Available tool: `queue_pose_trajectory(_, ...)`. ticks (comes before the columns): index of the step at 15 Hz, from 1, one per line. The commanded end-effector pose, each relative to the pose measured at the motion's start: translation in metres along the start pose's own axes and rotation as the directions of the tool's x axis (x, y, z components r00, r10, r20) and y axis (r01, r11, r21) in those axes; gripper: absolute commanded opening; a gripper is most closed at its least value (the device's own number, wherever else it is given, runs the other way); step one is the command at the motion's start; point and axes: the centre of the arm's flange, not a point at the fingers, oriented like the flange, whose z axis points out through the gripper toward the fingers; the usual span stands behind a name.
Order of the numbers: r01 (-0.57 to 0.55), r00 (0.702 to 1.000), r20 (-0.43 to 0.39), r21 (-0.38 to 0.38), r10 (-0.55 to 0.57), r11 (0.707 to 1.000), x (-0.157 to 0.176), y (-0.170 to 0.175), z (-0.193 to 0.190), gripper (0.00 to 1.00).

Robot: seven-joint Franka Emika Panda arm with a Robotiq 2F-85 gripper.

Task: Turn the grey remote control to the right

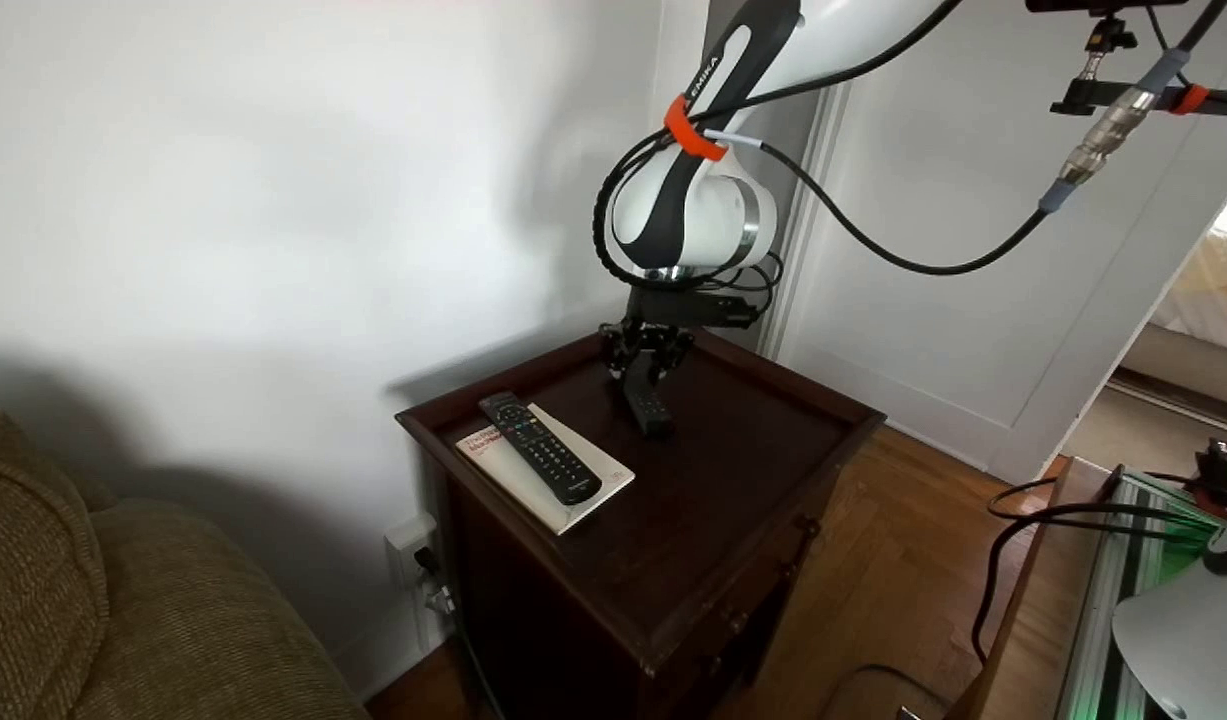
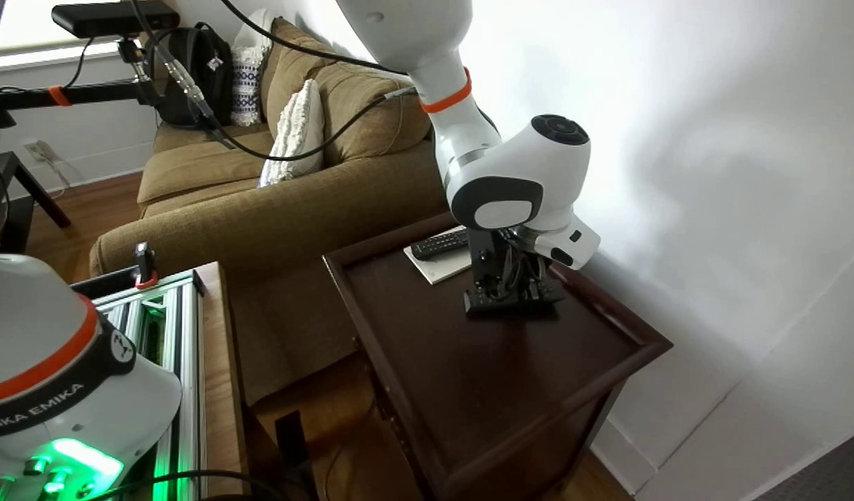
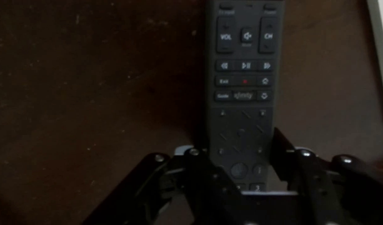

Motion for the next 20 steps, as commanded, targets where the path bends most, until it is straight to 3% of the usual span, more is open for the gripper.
queue_pose_trajectory(1,-0.186,0.981,-0.069,-0.021,0.184,0.982,0.000,0.005,-0.005,0.26)
queue_pose_trajectory(4,-0.327,0.941,-0.115,-0.050,0.320,0.944,0.002,0.010,-0.003,0.26)
queue_pose_trajectory(8,-0.460,0.886,-0.090,-0.031,0.455,0.888,0.001,0.010,0.003,0.26)
queue_pose_trajectory(15,-0.632,0.773,-0.034,0.051,0.634,0.773,-0.005,0.011,0.006,0.26)
queue_pose_trajectory(20,-0.708,0.705,-0.038,0.030,0.708,0.706,-0.011,0.021,0.003,0.26)
